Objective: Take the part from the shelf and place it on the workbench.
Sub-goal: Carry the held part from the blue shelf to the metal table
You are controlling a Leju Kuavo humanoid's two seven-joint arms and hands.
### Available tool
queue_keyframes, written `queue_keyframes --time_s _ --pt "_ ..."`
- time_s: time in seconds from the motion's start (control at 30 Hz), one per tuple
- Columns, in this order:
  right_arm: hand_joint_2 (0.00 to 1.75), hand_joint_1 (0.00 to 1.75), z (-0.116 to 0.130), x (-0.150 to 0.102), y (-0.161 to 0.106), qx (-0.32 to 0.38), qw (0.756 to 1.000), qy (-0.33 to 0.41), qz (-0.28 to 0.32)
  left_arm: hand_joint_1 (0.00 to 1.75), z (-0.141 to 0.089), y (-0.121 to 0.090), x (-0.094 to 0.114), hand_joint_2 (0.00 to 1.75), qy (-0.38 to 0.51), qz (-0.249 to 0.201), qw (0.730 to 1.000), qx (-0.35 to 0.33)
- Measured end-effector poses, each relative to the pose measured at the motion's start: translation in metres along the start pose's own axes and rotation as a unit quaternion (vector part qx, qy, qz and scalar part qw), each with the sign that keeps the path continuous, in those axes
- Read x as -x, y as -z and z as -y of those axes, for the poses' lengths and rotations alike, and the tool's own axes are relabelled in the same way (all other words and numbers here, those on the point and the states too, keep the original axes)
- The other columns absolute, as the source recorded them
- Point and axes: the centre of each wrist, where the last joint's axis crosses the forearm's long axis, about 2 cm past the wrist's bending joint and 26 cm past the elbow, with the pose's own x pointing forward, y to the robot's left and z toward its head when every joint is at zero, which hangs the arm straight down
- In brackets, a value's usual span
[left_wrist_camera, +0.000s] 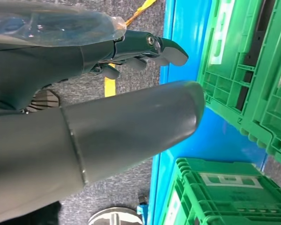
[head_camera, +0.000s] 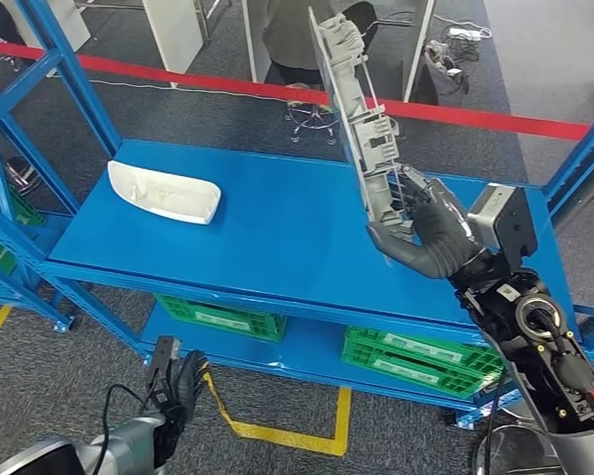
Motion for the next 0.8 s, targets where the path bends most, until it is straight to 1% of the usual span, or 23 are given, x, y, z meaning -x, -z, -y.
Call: queue_keyframes --time_s 0.17,0.47,0.6,0.8 --pt "1.75 1.75 -0.001 0.003 -0.002 -0.007 1.0 0.018 -0.003 0.0 -0.001 -0.001 0.001 0.0 -0.002 -0.004 1.0 0.0" --pt "1.75 1.75 -0.006 0.006 -0.007 -0.045 0.995 0.09 0.008 0.0 0.0 0.0 -0.001 0.0 -0.003 -0.005 1.0 0.005" --pt "1.75 1.75 -0.009 0.009 -0.009 -0.057 0.993 0.102 0.006 0.0 -0.001 -0.001 0.001 0.0 -0.003 -0.008 1.0 0.004" --pt "1.75 1.75 -0.011 0.008 -0.009 -0.067 0.992 0.103 0.008 0.0 -0.003 0.002 -0.005 0.0 -0.001 -0.002 1.0 0.003"
